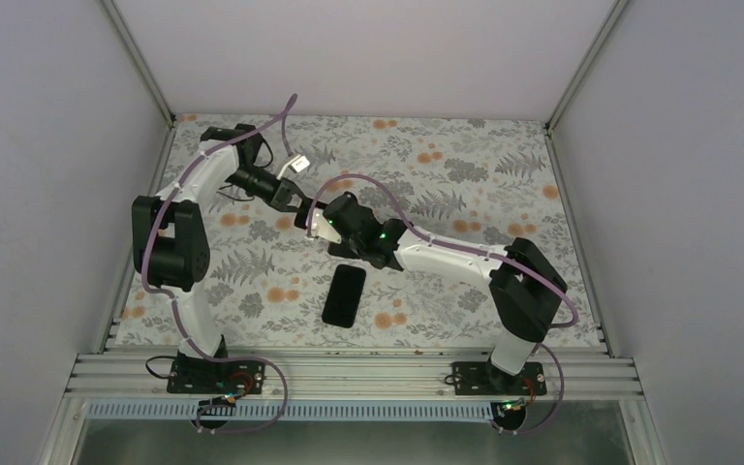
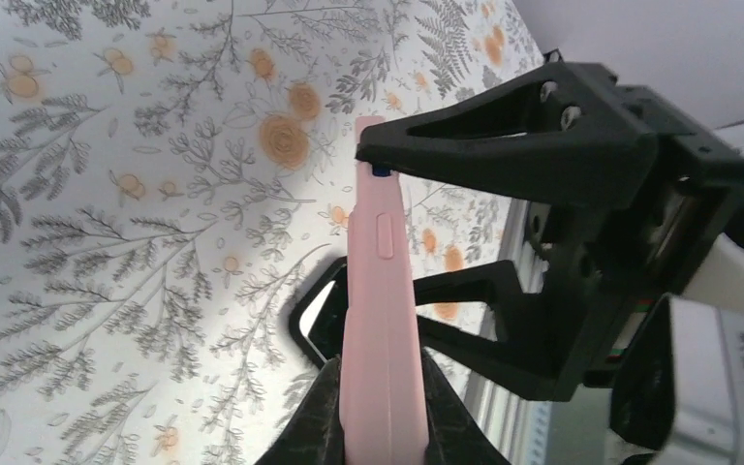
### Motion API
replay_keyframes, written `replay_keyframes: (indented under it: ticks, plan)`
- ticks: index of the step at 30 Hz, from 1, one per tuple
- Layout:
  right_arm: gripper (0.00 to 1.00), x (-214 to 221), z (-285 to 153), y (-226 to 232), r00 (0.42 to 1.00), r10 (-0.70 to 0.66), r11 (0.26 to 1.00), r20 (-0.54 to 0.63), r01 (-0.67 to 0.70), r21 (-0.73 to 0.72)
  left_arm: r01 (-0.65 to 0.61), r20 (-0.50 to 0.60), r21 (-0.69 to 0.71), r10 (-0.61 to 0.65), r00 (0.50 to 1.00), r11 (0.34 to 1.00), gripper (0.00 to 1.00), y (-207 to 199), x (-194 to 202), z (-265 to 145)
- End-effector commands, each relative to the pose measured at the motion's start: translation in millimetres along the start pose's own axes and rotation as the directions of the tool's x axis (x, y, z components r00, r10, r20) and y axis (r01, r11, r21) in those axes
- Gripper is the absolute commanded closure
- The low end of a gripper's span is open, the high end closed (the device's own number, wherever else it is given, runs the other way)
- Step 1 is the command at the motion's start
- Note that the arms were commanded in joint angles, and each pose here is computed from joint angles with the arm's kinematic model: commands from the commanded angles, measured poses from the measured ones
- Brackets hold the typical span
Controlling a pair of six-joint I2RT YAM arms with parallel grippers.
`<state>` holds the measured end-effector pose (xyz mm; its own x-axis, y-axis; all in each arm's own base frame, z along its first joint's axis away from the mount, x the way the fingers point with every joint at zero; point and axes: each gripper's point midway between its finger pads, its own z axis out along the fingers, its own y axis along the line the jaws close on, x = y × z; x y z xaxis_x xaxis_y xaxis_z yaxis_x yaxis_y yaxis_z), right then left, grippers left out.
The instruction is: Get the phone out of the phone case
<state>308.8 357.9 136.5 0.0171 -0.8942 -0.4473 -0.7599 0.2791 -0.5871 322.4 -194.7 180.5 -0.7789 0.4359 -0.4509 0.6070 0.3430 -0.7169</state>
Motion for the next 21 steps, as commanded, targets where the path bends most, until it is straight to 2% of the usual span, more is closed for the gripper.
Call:
replay_keyframes:
  ticks: [1, 3, 4, 5, 6, 9, 13, 16, 18, 21]
  plan:
    - [0.48, -32.4, -12.8, -33.6, 0.994, 0.057, 0.995, 0.097, -0.065, 0.080, -0.039, 0.016, 0.069, 0.038, 0.999, 0.997, 0.96, -24.4, -1.9, 4.5]
    - [0.39, -29.0, -13.2, -34.0, 0.994, 0.064, 0.995, 0.094, -0.070, 0.064, -0.061, 0.013, 0.062, 0.060, 0.998, 0.996, 0.98, -28.6, -1.3, 4.0]
    - [0.28, -27.4, -14.7, -34.1, 0.993, 0.070, 0.996, 0.094, -0.075, 0.048, -0.070, 0.013, 0.055, 0.069, 0.998, 0.996, 0.98, -30.1, -1.3, 2.8]
    - [0.09, -25.6, -18.7, -34.6, 0.992, 0.077, 0.996, 0.098, -0.080, 0.029, -0.082, 0.013, 0.049, 0.081, 0.997, 0.995, 0.98, -31.9, -1.7, 1.7]
    - [0.01, -23.2, -22.2, -33.0, 0.991, 0.078, 0.997, 0.104, -0.079, 0.001, -0.095, 0.012, 0.039, 0.095, 0.995, 0.995, 0.98, -33.4, -1.7, 0.1]
    - [0.00, -7.3, -40.2, -24.8, 0.990, 0.103, 0.983, 0.101, -0.086, -0.164, -0.171, -0.003, -0.002, 0.171, 0.985, 0.985, 0.98, -43.9, 0.0, -4.3]
    - [0.00, 26.0, -68.0, -21.6, 0.979, 0.165, 0.909, 0.119, -0.105, -0.403, -0.331, -0.032, -0.067, 0.330, 0.943, 0.941, 0.98, -69.4, 5.7, -12.9]
    - [0.00, 41.4, -84.3, -22.5, 0.970, 0.199, 0.859, 0.140, -0.104, -0.502, -0.448, -0.038, -0.083, 0.447, 0.894, 0.890, 0.98, -99.2, 11.1, -16.3]
    - [0.00, 44.1, -97.2, -25.7, 0.957, 0.236, 0.822, 0.166, -0.106, -0.559, -0.510, -0.081, -0.090, 0.504, 0.860, 0.856, 0.98, -113.7, 18.9, -10.8]
    - [0.00, 42.8, -119.4, -31.2, 0.927, 0.300, 0.779, 0.225, -0.102, -0.618, -0.528, -0.112, -0.100, 0.517, 0.848, 0.844, 0.98, -117.7, 25.1, -8.2]
